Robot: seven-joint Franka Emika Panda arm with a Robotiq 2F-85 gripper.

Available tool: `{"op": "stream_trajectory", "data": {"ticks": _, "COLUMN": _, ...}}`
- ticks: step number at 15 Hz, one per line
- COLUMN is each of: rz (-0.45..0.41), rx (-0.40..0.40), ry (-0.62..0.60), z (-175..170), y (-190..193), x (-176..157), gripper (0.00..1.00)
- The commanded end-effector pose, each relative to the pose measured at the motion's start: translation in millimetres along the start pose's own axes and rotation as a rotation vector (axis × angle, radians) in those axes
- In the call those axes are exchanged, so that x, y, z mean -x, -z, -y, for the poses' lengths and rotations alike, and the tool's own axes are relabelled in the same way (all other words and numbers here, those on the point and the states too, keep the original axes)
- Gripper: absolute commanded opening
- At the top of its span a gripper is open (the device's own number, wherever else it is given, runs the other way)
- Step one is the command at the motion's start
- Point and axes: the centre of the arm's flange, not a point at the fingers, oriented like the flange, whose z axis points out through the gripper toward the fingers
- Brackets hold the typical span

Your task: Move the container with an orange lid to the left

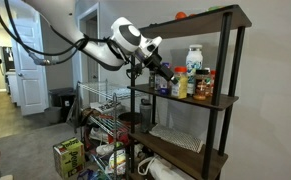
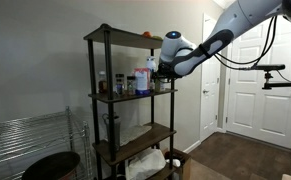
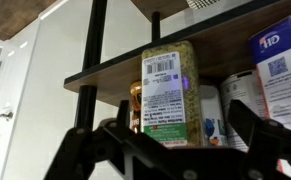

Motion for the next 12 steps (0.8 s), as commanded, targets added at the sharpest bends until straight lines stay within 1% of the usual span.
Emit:
{"op": "stream_trajectory", "data": {"ticks": 1, "rz": -0.040, "rx": -0.013, "ry": -0.046, "z": 9, "y": -20, "x": -10, "gripper": 1.00}}
{"op": "stream_trajectory", "data": {"ticks": 8, "rz": -0.067, "rx": 0.012, "ry": -0.083, "z": -1, "y": -30, "x": -18, "gripper": 1.00}}
{"op": "stream_trajectory", "data": {"ticks": 9, "rz": -0.075, "rx": 0.015, "ry": -0.087, "z": -4, "y": -30, "x": -19, "gripper": 0.92}}
{"op": "stream_trajectory", "data": {"ticks": 10, "rz": -0.079, "rx": 0.014, "ry": -0.090, "z": -6, "y": -30, "x": -19, "gripper": 0.73}}
{"op": "stream_trajectory", "data": {"ticks": 11, "rz": -0.081, "rx": 0.014, "ry": -0.093, "z": -7, "y": -30, "x": -20, "gripper": 0.67}}
{"op": "stream_trajectory", "data": {"ticks": 12, "rz": -0.083, "rx": 0.013, "ry": -0.096, "z": -8, "y": -30, "x": -20, "gripper": 0.59}}
